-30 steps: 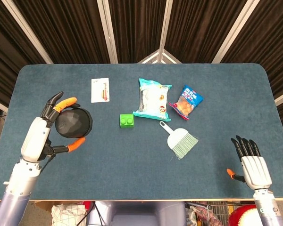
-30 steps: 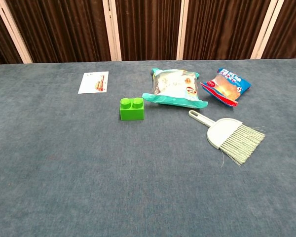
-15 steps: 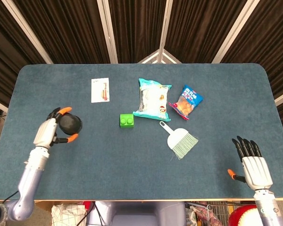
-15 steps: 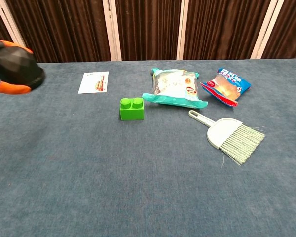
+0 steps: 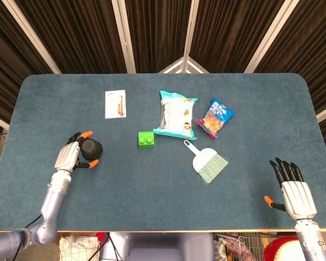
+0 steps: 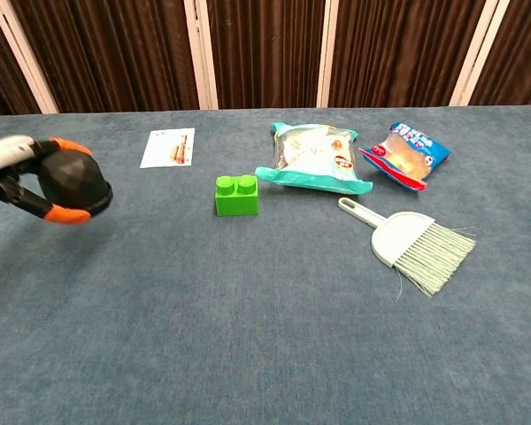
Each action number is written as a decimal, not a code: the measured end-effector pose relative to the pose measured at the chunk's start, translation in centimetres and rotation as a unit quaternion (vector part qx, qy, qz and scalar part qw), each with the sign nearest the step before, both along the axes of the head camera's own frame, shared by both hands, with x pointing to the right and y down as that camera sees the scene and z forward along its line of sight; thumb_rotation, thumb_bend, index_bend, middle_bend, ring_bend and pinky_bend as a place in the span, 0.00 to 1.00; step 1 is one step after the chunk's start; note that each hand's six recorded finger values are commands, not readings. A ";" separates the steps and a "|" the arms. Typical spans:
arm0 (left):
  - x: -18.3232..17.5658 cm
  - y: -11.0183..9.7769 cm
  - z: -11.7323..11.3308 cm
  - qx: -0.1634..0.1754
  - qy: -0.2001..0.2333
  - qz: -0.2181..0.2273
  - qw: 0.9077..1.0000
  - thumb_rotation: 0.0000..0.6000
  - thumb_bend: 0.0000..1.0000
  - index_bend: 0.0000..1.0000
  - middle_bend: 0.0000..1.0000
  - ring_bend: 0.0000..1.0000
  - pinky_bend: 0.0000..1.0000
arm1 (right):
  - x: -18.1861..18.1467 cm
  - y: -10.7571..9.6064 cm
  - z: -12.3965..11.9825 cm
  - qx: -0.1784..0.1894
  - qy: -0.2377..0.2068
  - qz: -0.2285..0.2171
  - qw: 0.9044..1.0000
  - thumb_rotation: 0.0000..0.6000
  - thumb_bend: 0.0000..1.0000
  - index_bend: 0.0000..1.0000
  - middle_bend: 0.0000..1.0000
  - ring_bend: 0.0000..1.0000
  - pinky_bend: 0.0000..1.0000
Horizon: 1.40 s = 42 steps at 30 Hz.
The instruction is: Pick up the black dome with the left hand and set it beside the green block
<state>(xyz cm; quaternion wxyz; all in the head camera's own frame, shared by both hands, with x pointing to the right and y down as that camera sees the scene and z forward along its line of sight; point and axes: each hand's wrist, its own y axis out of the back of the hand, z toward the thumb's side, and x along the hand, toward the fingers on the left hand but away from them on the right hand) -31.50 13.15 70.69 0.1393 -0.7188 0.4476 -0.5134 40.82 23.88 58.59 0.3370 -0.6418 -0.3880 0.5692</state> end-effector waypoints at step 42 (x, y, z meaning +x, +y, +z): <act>3.9 0.9 1.9 0.030 0.023 0.027 0.999 1.00 0.52 0.13 0.15 0.00 0.00 | -0.5 -1.5 -0.2 0.001 -0.019 0.005 1.000 1.00 0.21 0.00 0.00 0.04 0.00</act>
